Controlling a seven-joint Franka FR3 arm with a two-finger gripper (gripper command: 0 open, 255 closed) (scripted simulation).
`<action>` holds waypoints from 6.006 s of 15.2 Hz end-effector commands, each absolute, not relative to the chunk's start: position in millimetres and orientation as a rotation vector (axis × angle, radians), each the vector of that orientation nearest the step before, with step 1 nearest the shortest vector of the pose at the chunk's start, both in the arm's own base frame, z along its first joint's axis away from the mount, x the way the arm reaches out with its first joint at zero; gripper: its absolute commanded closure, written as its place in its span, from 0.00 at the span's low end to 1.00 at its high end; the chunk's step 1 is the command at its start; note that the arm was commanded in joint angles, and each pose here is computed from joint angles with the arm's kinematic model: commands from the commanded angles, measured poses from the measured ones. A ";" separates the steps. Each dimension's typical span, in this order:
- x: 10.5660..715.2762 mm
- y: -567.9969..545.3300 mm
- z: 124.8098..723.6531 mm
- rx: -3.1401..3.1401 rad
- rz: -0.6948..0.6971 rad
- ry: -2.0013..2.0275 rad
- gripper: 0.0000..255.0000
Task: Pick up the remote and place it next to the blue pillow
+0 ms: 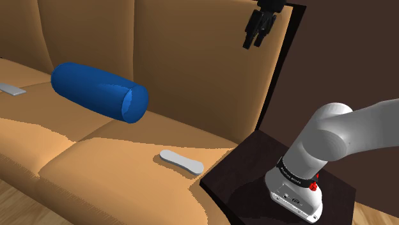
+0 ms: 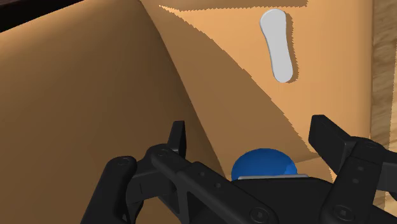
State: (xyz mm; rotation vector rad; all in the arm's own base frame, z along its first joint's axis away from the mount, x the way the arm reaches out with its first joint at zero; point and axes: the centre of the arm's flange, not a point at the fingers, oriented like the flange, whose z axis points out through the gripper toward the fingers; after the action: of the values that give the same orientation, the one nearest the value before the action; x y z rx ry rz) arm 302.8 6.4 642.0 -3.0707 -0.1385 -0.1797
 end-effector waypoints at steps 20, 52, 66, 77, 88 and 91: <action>358.4 112.6 420.0 -3.061 -0.076 -0.347 0.00; 384.9 232.8 134.6 -3.032 0.036 -0.571 0.00; 384.9 232.8 134.6 -3.032 0.036 -0.571 1.00; 384.9 232.8 192.7 -3.032 0.036 -0.571 1.00; 384.9 232.8 250.7 -3.032 0.036 -0.571 1.00; 384.9 232.8 266.6 -3.032 0.036 -0.571 1.00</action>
State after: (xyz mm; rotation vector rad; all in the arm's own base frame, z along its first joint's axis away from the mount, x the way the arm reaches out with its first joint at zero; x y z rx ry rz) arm 385.1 233.4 261.6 -3.0317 -0.5710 0.0360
